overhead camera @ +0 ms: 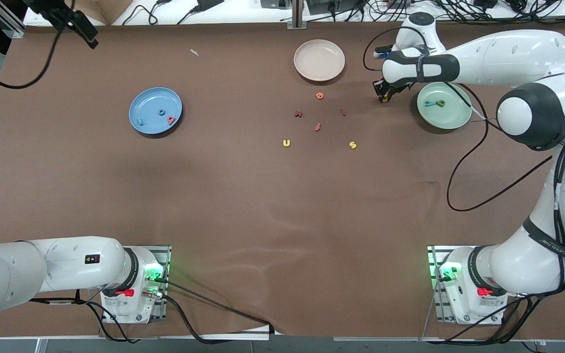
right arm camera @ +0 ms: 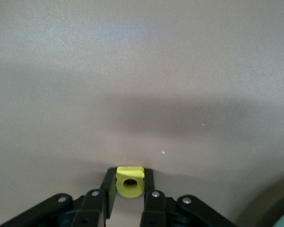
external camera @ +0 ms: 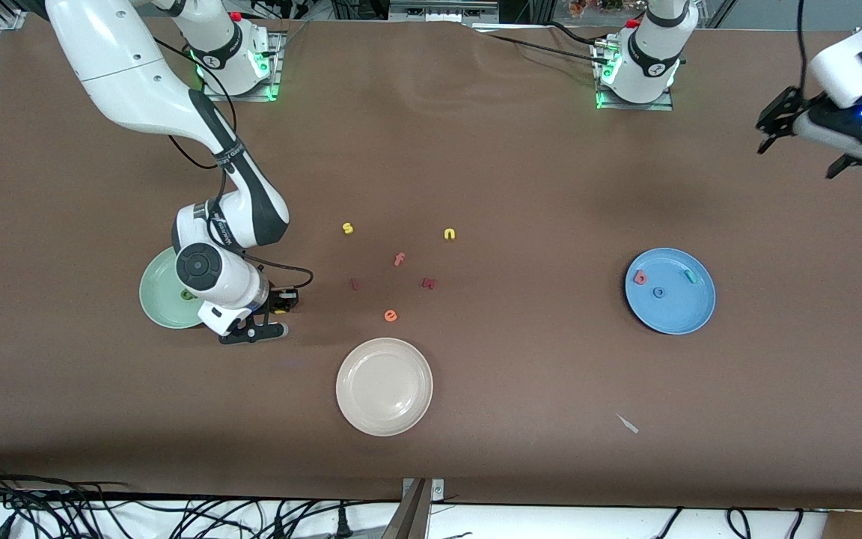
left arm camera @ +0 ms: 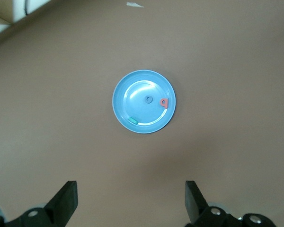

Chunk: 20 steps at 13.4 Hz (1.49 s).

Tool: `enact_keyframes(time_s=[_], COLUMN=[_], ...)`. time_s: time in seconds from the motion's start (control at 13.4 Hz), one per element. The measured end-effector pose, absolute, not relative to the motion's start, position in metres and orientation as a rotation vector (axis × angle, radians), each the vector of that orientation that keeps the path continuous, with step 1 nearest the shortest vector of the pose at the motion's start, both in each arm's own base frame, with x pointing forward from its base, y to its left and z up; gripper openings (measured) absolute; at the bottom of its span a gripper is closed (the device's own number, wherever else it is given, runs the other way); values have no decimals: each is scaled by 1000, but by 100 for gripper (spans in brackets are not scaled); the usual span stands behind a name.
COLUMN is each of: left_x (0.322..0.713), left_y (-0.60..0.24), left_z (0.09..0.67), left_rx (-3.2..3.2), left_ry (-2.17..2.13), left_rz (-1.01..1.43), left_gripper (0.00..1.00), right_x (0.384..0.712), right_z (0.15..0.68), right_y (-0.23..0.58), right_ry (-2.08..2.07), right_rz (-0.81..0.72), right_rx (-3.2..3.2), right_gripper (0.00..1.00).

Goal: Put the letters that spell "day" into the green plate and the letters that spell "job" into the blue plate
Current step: 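Release l over the blue plate while the right gripper lifts the a, then carry the yellow a to the green plate with the right gripper and release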

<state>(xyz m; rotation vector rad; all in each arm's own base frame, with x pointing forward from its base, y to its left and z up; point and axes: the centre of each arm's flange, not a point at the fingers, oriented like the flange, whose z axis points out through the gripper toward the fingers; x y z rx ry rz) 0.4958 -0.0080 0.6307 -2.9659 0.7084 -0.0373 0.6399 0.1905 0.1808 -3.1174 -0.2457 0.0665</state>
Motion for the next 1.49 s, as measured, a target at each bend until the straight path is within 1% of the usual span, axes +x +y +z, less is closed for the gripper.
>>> enact_keyframes(time_s=[0.15, 0.3, 0.52, 0.67, 0.82, 1.04, 1.12, 1.27, 1.49], left_x=[499, 508, 516, 515, 514, 512, 512, 512, 511], left_y=[-8, -8, 7, -3, -20, -25, -25, -26, -33], left_z=[639, 629, 623, 627, 631, 631, 630, 630, 630], left_rx=[-2970, -3007, -3043, -3067, -3077, -3096, -3099, -3101, -3099], left_ry=[708, 705, 652, 542, 479, 336, 303, 277, 291], left_rz=[-38, -21, 4, 10, 10, 26, 31, 35, 36], left_gripper=[100, 100, 100, 100, 100, 100, 100, 100, 100], right_x=[645, 651, 655, 654, 651, 645, 645, 645, 648], right_z=[190, 215, 253, 266, 266, 247, 242, 242, 257], right_y=[190, 180, 148, 121, 96, 53, 41, 36, 56], right_ry=[-242, -221, -244, -284, -303, -269, -246, -227, -249], right_rz=[98, 138, 194, 223, 261, 333, 350, 349, 366], right_rx=[-3124, -3138, -3168, -3184, -3196, -3203, -3201, -3196, -3176], right_gripper=[27, 27, 27, 27, 27, 28, 34, 56, 88])
